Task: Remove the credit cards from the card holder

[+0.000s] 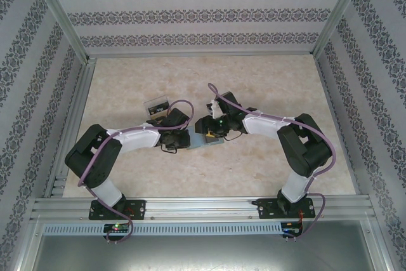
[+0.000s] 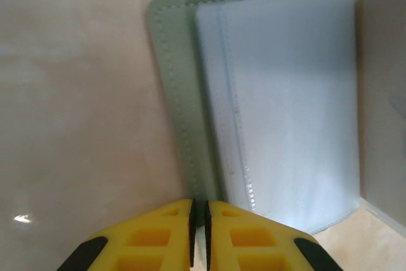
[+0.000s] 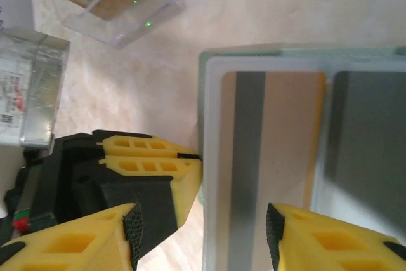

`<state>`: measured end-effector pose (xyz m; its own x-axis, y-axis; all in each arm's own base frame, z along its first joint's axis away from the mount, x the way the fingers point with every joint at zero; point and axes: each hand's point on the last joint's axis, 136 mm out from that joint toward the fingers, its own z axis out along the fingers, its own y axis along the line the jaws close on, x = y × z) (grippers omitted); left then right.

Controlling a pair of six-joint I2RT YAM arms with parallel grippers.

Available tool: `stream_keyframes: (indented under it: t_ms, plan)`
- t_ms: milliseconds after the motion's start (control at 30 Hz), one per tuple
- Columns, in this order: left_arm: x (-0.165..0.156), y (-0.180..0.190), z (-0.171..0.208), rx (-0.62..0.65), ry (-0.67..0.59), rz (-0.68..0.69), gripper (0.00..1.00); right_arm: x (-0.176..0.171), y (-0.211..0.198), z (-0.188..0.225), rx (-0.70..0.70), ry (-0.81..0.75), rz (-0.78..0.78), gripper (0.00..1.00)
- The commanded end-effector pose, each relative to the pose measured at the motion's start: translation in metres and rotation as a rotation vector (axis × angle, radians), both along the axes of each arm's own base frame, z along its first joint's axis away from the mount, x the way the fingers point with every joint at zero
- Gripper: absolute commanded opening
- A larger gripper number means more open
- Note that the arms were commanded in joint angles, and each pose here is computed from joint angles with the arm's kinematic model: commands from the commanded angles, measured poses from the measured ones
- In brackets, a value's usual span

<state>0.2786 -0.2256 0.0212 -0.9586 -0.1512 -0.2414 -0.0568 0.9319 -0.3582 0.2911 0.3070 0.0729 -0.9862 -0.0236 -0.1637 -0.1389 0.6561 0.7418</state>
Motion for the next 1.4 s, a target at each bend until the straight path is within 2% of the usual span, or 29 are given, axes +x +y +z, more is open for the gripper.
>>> stream_keyframes:
  t_ms: [0,167,367,467,567,1067,1367]
  plan:
    - [-0.003,0.016,0.015,0.06,-0.029,0.026,0.17,0.003,0.011,0.004,0.056,0.021,0.012,0.57]
    - [-0.001,0.013,0.025,0.029,-0.039,0.029,0.18,0.004,0.005,-0.003,0.019,0.016,0.002,0.56]
    - [0.009,-0.018,0.028,-0.093,-0.034,-0.012,0.17,0.007,-0.01,-0.013,-0.075,-0.012,-0.016,0.52]
    - [0.016,-0.026,0.029,-0.115,-0.039,-0.023,0.16,0.008,-0.013,-0.018,-0.103,-0.014,-0.014,0.48]
    - [0.019,-0.028,0.028,-0.104,-0.04,-0.029,0.15,0.009,-0.014,-0.023,-0.111,-0.007,-0.01,0.42]
    - [0.004,-0.009,-0.012,0.03,0.078,-0.039,0.09,0.017,-0.016,-0.041,-0.154,0.001,-0.003,0.39]
    - [0.003,-0.011,-0.016,0.035,0.096,-0.045,0.09,0.014,-0.011,-0.042,-0.096,0.032,0.013,0.21]
